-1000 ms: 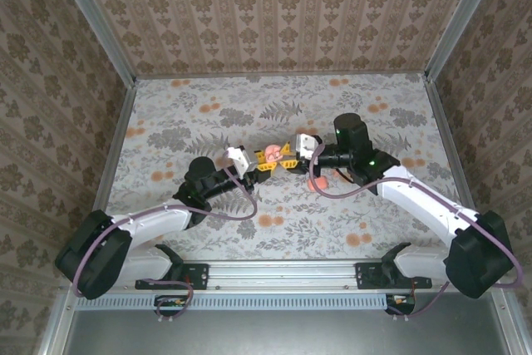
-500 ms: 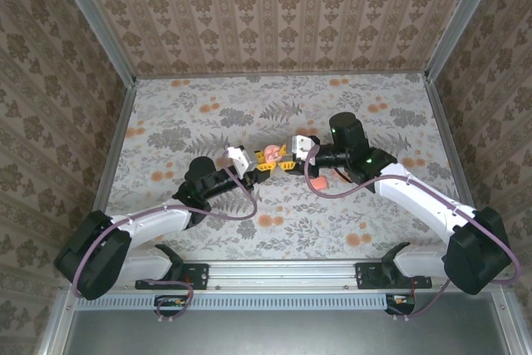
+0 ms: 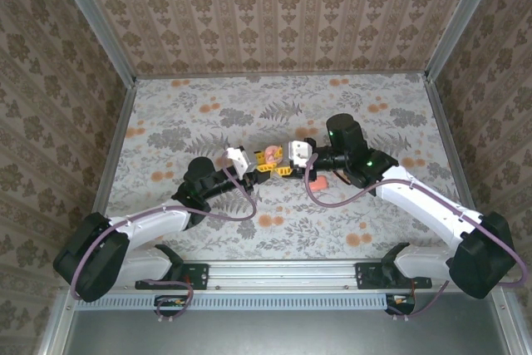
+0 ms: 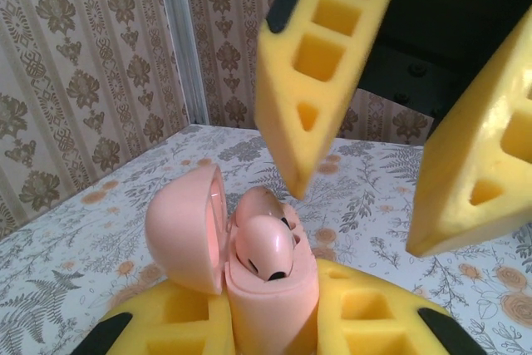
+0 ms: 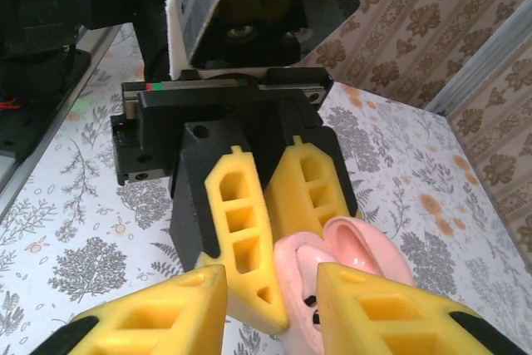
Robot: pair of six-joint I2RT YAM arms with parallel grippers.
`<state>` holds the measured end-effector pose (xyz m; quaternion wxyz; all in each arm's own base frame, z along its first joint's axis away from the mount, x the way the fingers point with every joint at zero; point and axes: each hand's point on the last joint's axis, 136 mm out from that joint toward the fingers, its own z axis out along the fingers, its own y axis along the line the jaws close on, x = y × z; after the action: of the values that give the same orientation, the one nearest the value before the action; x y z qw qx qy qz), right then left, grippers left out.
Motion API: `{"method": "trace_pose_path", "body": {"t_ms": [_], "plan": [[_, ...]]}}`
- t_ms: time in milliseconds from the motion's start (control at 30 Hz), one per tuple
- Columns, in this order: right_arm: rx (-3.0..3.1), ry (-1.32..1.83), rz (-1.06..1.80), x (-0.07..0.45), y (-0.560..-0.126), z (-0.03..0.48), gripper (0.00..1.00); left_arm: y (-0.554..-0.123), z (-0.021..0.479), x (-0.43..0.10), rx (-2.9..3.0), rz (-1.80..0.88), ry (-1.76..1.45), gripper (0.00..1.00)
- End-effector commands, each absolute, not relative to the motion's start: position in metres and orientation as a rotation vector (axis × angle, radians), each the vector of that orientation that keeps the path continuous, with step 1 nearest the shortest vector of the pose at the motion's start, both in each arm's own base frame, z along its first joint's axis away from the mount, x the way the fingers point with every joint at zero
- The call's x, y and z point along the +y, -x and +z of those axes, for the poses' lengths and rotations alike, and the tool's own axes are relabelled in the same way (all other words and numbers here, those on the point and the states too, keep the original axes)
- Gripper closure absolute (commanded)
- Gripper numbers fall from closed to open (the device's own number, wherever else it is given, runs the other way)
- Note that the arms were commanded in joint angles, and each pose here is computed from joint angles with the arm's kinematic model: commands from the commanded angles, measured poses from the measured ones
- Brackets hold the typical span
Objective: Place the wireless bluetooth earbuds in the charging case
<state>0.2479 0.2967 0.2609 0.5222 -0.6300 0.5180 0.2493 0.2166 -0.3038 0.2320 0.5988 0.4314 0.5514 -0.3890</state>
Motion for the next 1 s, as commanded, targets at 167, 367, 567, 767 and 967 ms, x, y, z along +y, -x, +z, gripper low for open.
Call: {"method": "trace_pose_path", "body": {"t_ms": [167,367,567,767,967], "plan": [[1.213,1.404,0.619,0.28,-0.25,0.291,0.56,-0.2,0.251,-0.313,1.192,-0.976,-1.079,0.85],[1.259,1.353,0.615,0.262,-0.254,0.287,0.39,-0.195,0.255,-0.318,1.169,-1.015,-1.118,0.85],[1.356,1.378,0.62,0.25,-0.256,0.272,0.23,-0.192,0.257,-0.321,1.155,-1.037,-1.138,0.85],[1.409,1.43,0.706,0.255,-0.253,0.261,0.2,-0.191,0.259,-0.323,1.144,-1.048,-1.15,0.85],[1.402,1.45,0.776,0.266,-0.253,0.26,0.2,-0.192,0.261,-0.325,1.137,-1.054,-1.154,0.85]]}}
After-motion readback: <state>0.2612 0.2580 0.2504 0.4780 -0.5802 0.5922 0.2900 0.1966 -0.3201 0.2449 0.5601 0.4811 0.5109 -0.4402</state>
